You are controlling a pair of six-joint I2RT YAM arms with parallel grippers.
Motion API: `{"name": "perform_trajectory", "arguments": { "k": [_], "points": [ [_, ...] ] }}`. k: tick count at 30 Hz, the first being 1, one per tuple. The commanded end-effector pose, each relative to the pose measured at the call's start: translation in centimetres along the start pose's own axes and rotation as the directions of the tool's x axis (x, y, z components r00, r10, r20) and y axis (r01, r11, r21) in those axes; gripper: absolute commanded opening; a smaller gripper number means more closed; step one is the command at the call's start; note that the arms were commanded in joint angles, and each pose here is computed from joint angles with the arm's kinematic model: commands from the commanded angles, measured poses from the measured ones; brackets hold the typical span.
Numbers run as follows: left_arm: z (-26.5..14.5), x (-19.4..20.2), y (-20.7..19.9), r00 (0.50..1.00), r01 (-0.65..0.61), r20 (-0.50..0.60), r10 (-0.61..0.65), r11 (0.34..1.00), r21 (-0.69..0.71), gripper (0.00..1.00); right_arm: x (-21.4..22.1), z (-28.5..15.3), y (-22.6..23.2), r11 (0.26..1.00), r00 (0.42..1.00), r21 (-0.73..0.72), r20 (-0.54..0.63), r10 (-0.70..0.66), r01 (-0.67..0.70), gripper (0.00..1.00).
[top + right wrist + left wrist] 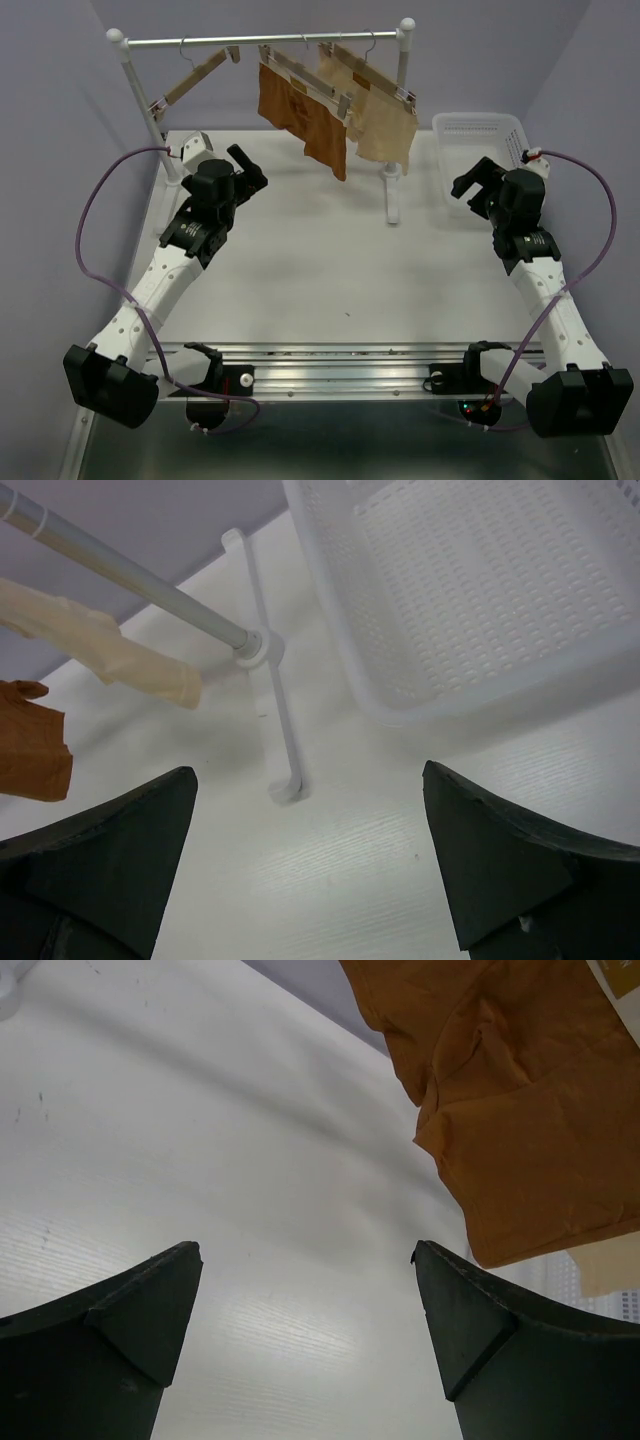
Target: Remove the underwear clipped to the hanger
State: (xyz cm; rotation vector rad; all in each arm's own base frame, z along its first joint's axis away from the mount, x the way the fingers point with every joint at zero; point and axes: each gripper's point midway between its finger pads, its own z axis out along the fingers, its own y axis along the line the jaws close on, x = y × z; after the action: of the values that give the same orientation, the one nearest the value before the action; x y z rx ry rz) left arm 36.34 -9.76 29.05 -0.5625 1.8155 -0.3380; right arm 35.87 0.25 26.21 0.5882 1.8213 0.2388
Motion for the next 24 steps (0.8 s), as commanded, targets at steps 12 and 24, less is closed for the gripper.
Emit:
{"name": "perform_trajectory", "arguments": {
  "k": [12,24],
  "points": [
    [0.7,-1.8,-3.0,0.999,0.033,-0.007,-0.032,0.999,0.039,0.99,-1.4,-0.6,1.2,0.995,0.996,-0.081,0.07,-0.051,0.057,1.0],
    [3.7,-7.4,-13.0,0.998,0.059,-0.006,-0.059,0.969,0.238,0.99,-0.2,-0.5,1.0,0.993,0.996,-0.083,0.014,-0.083,0.084,1.0]
  ]
}}
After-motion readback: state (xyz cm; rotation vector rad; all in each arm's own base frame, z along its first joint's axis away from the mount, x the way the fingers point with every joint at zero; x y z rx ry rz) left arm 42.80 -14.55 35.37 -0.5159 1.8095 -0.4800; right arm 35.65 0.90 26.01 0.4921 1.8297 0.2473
